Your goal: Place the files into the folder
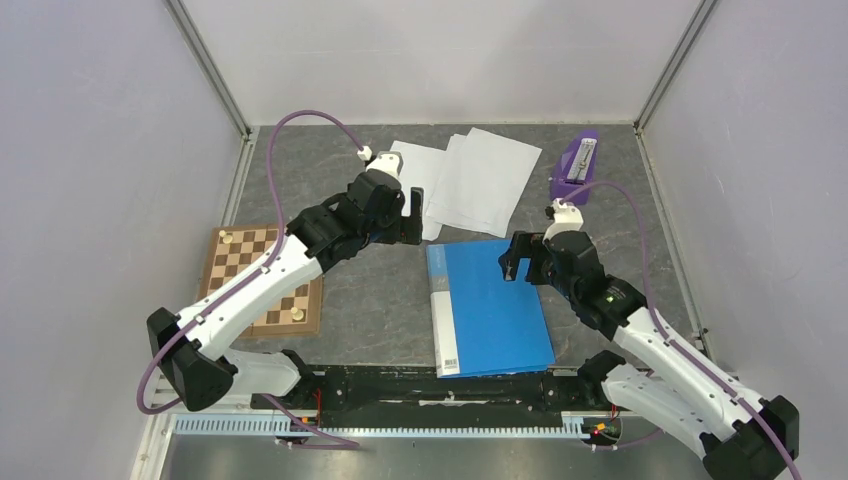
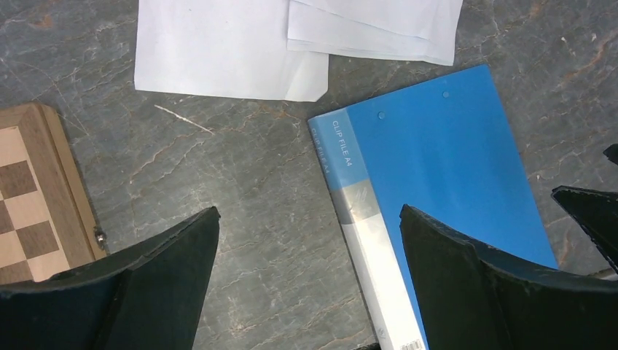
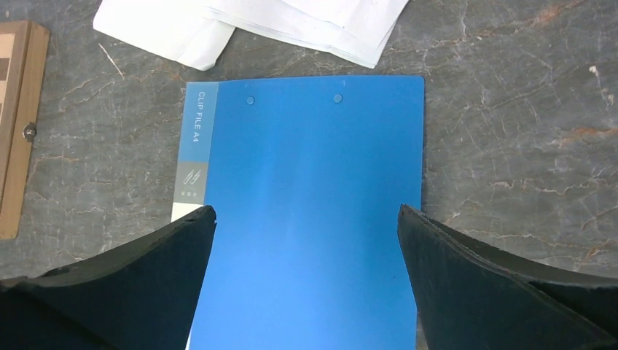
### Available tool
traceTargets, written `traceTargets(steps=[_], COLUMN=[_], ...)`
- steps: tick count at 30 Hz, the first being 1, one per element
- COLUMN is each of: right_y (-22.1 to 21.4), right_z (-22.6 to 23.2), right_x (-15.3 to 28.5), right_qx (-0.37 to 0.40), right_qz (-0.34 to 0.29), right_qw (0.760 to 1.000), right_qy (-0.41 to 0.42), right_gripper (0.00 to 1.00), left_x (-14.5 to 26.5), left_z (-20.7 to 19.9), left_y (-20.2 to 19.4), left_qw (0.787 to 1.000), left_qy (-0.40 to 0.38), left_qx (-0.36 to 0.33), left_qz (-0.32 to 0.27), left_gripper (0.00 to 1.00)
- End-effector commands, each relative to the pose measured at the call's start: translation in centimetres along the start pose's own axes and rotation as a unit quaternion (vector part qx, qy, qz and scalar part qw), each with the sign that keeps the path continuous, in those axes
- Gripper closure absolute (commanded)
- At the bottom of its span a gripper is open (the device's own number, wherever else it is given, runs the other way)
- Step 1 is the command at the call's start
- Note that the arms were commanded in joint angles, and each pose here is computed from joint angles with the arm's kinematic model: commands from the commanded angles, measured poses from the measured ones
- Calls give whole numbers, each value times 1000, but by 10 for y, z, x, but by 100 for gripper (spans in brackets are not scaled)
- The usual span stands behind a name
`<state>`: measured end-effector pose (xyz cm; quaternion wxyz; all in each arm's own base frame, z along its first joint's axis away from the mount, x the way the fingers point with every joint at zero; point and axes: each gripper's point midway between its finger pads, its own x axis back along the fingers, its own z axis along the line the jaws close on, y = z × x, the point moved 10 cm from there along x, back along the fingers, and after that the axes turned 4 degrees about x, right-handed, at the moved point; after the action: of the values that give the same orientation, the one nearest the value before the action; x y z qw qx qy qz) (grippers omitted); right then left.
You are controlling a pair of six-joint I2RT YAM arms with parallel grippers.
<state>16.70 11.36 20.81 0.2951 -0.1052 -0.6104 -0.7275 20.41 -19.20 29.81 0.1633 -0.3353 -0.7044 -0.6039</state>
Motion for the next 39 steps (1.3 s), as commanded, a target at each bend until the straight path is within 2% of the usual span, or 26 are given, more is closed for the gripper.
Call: traceTargets(steps=[1, 6, 9, 14, 22, 39], right_y=[-3, -34, -68, -112, -140, -171], right_z=[-2, 2, 12, 30, 64, 93], right_x=[-1, 0, 9, 25, 45, 70], right_qx=[-28, -41, -67, -92, -137, -196], right_qz=[-19, 62, 116, 175, 208, 222], right_qw=[999, 996, 986, 972, 956, 941], right_qy=[-4, 47, 97, 125, 155, 163], right_gripper=[2, 2, 2, 2, 2, 2], left_x=[-2, -15, -30, -50, -64, -68], left_z=[-3, -3, -1, 0, -1, 5], left_y=[2, -24, -47, -74, -96, -116], left_qw=[1000, 998, 996, 991, 984, 981], left_qy=[-1, -34, -37, -50, -69, -89], left_qx=[19, 32, 51, 73, 92, 120], left_qz=[-9, 33, 67, 101, 133, 127], left_gripper=[0, 0, 0, 0, 0, 0])
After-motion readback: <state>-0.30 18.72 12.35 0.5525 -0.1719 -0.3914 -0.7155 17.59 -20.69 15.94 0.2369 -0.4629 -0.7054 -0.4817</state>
